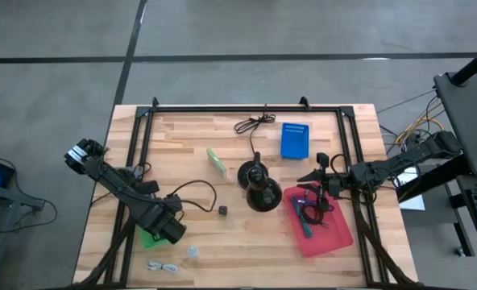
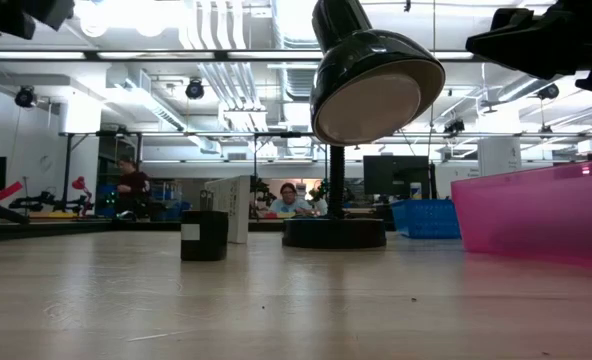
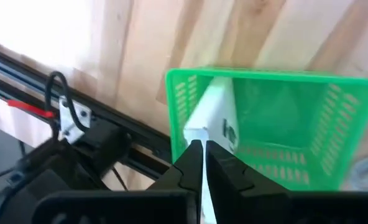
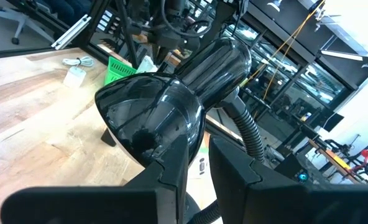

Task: Pick and place items into bin
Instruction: Put the bottom white card reader box into the green bin, then put the white card reader box into the green bin

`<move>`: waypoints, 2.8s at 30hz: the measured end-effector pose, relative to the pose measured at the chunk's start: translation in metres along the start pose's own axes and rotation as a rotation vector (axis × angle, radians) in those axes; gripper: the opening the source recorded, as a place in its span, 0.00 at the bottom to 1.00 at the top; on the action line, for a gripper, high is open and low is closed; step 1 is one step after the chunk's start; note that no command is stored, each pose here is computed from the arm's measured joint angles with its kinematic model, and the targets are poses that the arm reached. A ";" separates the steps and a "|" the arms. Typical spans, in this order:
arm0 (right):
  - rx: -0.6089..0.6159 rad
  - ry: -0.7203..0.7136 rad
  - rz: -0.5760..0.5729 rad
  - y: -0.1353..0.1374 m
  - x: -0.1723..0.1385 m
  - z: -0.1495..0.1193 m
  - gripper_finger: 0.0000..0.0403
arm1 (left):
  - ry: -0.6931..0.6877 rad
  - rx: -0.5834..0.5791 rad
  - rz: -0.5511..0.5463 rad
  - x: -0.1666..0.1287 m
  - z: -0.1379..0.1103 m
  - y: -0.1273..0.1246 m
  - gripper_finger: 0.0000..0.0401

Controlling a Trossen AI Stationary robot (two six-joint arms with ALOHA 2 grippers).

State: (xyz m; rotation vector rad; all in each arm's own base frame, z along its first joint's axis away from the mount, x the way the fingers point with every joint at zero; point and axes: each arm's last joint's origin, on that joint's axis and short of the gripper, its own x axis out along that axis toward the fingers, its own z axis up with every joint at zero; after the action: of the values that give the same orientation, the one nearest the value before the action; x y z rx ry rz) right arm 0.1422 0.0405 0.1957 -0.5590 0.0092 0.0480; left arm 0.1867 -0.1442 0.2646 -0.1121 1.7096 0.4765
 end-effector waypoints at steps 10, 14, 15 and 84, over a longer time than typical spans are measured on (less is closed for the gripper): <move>-0.001 0.000 0.000 0.000 0.000 0.000 0.13 | 0.008 0.005 0.095 0.018 -0.002 0.004 0.00; -0.001 0.001 0.000 0.000 0.000 0.000 0.13 | 0.009 0.003 0.094 0.018 -0.002 0.004 0.00; -0.001 0.001 0.000 0.000 0.000 0.000 0.13 | 0.008 0.003 0.090 0.017 -0.002 0.004 0.00; -0.003 0.015 0.008 0.001 0.000 -0.001 0.13 | -0.536 0.273 0.191 -0.004 0.140 0.086 0.53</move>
State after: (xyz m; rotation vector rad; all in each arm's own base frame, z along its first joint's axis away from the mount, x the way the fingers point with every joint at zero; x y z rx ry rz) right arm 0.1422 0.0404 0.1940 -0.5621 0.0256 0.0522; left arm 0.2873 -0.0147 0.2728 0.3517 1.2432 0.3664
